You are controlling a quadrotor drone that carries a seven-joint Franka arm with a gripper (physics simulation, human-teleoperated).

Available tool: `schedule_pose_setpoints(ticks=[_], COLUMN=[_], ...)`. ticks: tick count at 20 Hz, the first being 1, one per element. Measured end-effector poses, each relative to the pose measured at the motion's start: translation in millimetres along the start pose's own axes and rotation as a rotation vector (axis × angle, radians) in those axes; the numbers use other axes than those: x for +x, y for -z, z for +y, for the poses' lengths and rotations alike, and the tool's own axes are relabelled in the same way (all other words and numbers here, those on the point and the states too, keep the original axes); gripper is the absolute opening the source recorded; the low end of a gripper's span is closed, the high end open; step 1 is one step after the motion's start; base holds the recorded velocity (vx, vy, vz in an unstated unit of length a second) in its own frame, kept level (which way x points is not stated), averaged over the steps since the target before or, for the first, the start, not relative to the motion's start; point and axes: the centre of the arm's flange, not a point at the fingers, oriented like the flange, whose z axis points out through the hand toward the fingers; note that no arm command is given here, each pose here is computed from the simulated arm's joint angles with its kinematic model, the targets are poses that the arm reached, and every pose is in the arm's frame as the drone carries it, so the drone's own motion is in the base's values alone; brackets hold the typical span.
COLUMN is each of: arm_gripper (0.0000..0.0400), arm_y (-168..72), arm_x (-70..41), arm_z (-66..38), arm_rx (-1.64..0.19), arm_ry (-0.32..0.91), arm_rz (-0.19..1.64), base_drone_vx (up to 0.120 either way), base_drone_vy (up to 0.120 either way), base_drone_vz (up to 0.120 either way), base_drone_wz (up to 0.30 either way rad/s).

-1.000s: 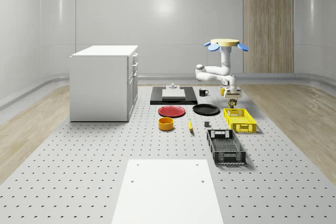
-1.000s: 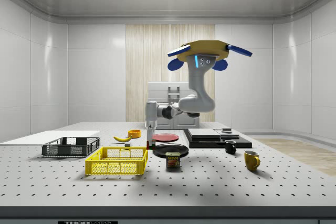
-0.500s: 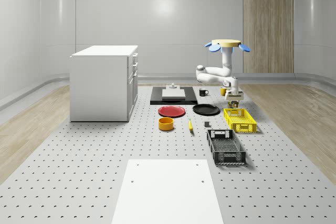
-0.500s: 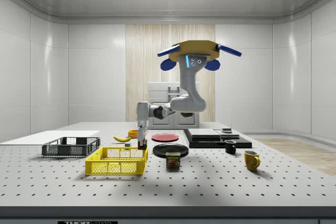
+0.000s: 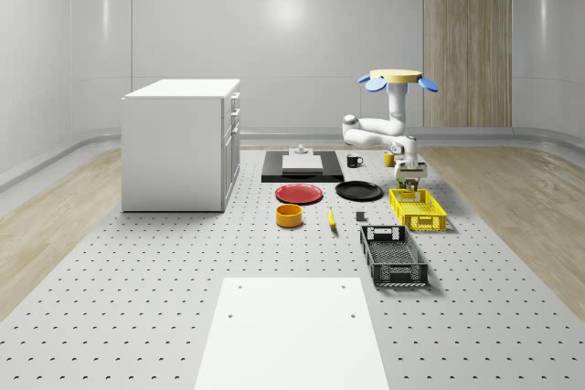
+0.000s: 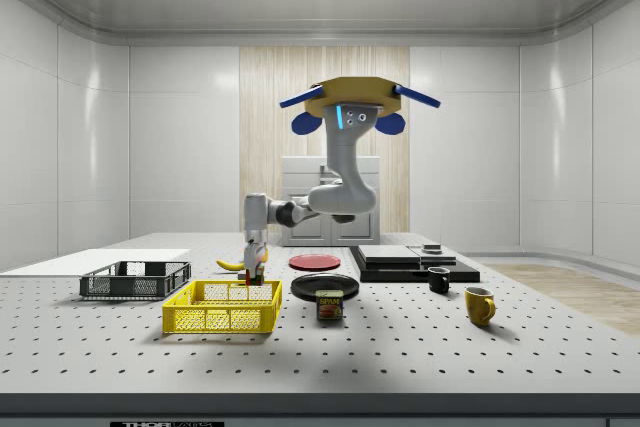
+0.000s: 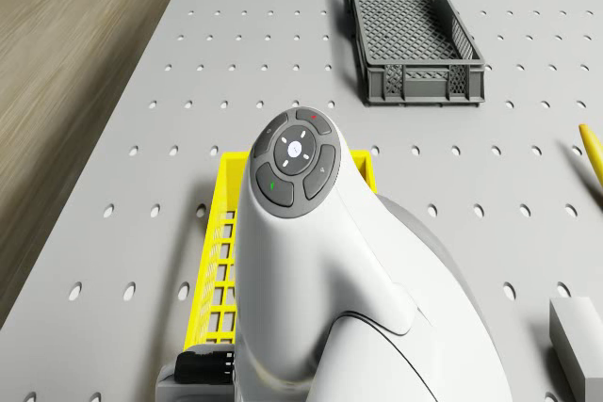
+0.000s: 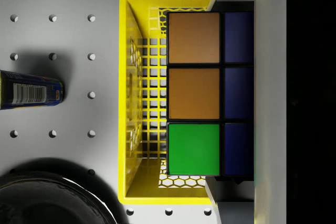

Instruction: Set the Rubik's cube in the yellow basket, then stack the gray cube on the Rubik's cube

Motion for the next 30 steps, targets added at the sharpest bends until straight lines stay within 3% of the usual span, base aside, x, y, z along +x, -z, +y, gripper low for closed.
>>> schedule_pose_setpoints(ticks=[6,30], arm_gripper=[0.0325,0.0325], arm_y=[0.0,-58.5], arm_x=[0.0,0.2], arm_z=[0.0,0.0], arm_rx=[0.000,0.000], arm_ry=[0.000,0.000], arm_rz=[0.000,0.000], base_drone_vx=[0.120,0.000], base_drone_vy=[0.000,0.000], base_drone_vz=[-0.100,0.000], base_drone_wz=[0.000,0.000])
